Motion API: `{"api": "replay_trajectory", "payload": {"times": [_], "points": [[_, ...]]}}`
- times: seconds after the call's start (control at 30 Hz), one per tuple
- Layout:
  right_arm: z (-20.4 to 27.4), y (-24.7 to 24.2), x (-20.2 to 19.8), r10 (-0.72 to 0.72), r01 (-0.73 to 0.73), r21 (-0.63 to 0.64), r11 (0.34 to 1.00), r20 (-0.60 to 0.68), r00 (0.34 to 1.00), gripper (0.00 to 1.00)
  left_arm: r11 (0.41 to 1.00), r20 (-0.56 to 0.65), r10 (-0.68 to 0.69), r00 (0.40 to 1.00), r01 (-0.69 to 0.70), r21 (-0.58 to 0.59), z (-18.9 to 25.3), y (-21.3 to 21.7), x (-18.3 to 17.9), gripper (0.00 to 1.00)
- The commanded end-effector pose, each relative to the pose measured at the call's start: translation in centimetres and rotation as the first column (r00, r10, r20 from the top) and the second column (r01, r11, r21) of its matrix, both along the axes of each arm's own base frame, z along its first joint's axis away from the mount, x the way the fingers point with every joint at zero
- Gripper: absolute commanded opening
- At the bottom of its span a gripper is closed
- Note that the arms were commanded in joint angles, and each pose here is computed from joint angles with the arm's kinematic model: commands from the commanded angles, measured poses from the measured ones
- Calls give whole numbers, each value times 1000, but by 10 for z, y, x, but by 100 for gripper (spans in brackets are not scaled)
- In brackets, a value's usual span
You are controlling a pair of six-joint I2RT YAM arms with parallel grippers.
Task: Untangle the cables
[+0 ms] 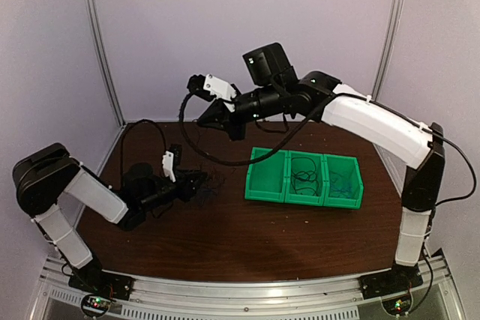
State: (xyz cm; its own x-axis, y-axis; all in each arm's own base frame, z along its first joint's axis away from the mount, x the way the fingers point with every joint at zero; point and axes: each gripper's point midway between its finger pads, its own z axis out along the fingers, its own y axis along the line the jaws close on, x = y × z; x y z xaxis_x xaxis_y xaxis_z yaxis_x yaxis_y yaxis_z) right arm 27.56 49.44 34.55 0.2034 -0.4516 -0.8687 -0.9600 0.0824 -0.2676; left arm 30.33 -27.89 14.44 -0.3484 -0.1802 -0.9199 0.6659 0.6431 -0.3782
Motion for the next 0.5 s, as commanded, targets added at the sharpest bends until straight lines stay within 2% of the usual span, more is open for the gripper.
{"api": "replay_trajectory", "payload": {"times": [0.0,0.17,0.23,0.33,0.47], "points": [[27,-20,-29,59,-59,22,998,-14,998,0,991,89,-33,996,44,-125,21,-28,23,22],[75,-34,-40,93,-97,90,991,44,995,0,993,-5,-12,1000,11,-118,-10,-36,39,17],[94,-38,-42,98,-106,117,987,76,992,0,997,-43,6,999,-9,-81,-23,-34,42,13],[132,-54,-36,78,-101,183,978,128,989,0,998,-101,35,994,-40,-48,-37,-26,49,10],[190,-99,-12,24,-77,311,947,170,985,0,996,-172,81,982,-88,-34,-49,-13,58,9]]}}
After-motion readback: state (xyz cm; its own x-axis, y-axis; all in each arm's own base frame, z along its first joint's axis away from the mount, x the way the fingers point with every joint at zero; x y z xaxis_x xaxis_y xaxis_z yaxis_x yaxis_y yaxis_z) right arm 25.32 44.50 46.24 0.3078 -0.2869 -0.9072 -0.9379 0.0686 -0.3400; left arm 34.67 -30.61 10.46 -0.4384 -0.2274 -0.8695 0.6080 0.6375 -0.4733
